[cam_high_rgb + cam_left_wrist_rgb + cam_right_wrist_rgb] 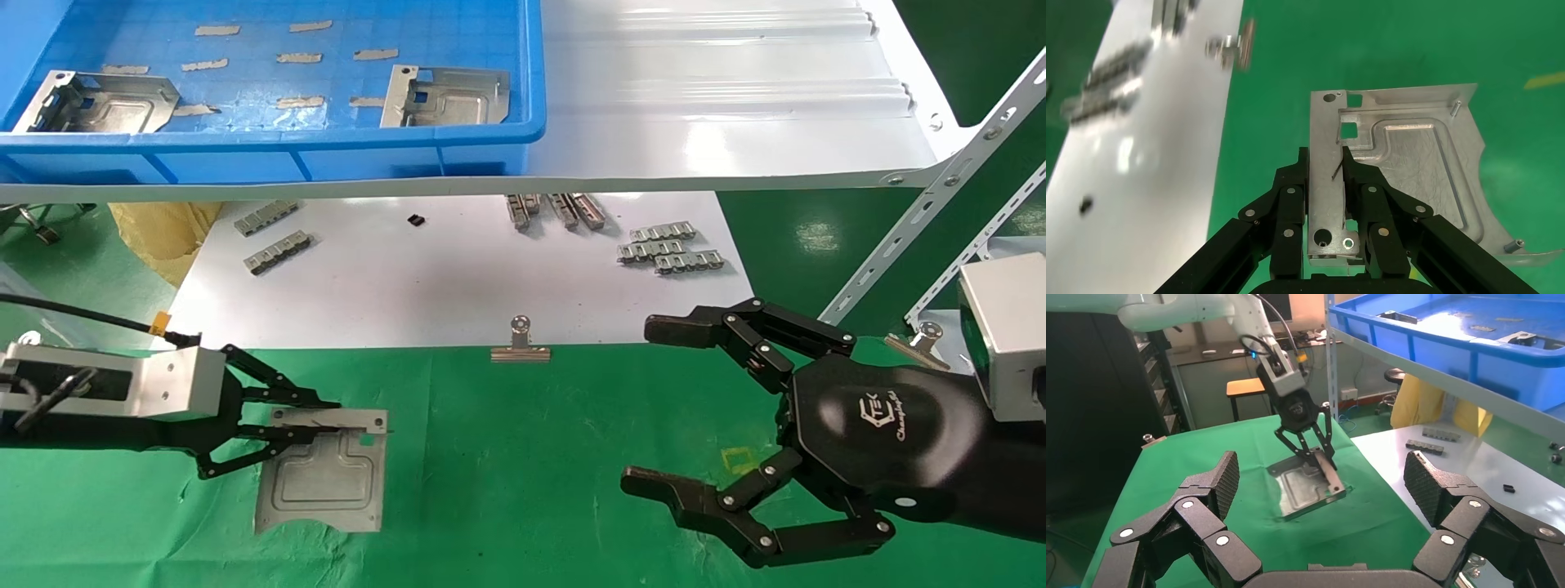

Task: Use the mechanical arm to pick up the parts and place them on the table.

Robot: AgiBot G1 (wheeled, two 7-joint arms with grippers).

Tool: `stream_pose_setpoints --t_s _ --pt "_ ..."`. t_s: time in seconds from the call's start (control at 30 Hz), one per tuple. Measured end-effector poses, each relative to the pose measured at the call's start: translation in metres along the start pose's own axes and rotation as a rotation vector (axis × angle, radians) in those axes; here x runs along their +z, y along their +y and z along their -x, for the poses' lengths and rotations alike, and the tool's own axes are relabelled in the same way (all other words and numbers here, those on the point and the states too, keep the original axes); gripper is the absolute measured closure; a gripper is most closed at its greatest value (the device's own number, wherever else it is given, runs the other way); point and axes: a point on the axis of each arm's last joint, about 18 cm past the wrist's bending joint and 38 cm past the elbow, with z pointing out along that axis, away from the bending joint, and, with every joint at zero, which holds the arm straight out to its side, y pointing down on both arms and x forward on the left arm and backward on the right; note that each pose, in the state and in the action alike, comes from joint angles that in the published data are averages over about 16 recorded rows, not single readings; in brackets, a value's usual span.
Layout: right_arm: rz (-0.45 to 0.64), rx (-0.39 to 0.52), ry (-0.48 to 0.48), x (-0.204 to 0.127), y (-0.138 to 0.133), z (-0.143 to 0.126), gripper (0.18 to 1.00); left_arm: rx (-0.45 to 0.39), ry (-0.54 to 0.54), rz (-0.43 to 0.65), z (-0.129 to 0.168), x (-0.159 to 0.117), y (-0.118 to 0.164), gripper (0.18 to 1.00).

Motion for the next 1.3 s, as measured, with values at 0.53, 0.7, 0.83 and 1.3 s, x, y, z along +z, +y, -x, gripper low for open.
stream_pose_setpoints --t_s 0.53,0.7,0.83,1.3 --pt "0.0 0.0 0.0 0.0 0.0 0.0 0.178 0.026 0.014 0.083 -0.013 0.01 0.038 0.896" --pt "0.0 0.0 0.0 0.0 0.0 0.0 0.178 -0.021 0.018 0.04 -0.015 0.01 0.034 0.87" --pt "0.0 0.0 0.0 0.0 0.0 0.0 0.178 -0.098 0.015 -0.022 -0.018 0.012 0.027 0.834" --pt "0.0 0.0 0.001 0.0 0.0 0.0 0.178 -0.286 -0.007 -0.171 -0.027 0.014 0.018 0.585"
